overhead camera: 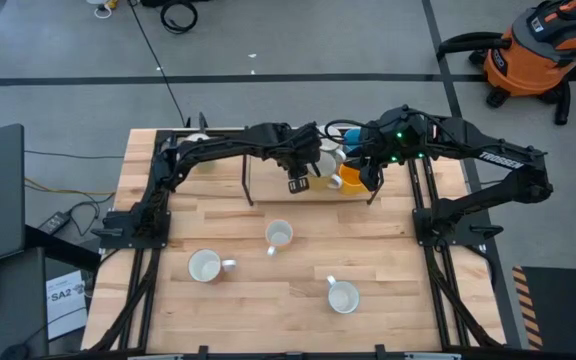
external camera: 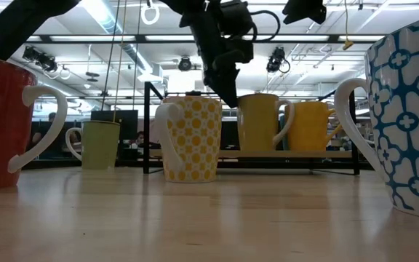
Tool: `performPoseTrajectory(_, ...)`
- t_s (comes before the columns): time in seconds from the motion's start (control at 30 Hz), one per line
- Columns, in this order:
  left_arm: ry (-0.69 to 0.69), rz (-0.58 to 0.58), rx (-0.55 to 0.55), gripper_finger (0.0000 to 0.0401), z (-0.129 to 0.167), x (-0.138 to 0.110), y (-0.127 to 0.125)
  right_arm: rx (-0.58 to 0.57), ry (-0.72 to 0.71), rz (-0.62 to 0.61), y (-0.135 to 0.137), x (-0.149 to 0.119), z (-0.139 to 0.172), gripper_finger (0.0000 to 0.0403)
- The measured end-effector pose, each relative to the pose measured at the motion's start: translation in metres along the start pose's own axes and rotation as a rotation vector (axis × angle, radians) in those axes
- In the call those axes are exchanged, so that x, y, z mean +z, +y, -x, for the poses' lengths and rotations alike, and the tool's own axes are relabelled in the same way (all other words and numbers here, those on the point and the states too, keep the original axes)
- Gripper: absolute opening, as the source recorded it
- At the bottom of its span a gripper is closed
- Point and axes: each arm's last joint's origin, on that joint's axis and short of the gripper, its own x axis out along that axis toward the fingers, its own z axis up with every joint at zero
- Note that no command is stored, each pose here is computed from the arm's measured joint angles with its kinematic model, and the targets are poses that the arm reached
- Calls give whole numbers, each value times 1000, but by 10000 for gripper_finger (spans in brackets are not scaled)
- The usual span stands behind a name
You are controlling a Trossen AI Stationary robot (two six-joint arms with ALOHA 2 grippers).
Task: Place coffee mugs
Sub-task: Put the light yellow mug on the shelf, then put the light green mug on the shelf
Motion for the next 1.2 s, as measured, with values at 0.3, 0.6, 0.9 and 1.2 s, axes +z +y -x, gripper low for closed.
performPoseTrajectory(0.3,20,-6,-3,94,11,-3,1,0,3,-7,0,0,0,140)
performPoseTrajectory(0.6,3,-62,-28,94,52,-9,0,0,5,-7,0,0,0,140)
performPoseTrajectory(0.9,-8,-114,-21,94,108,-24,7,0,5,-7,0,0,0,140)
performPoseTrajectory(1.2,14,-35,56,94,157,-52,45,0,4,-6,0,0,0,140)
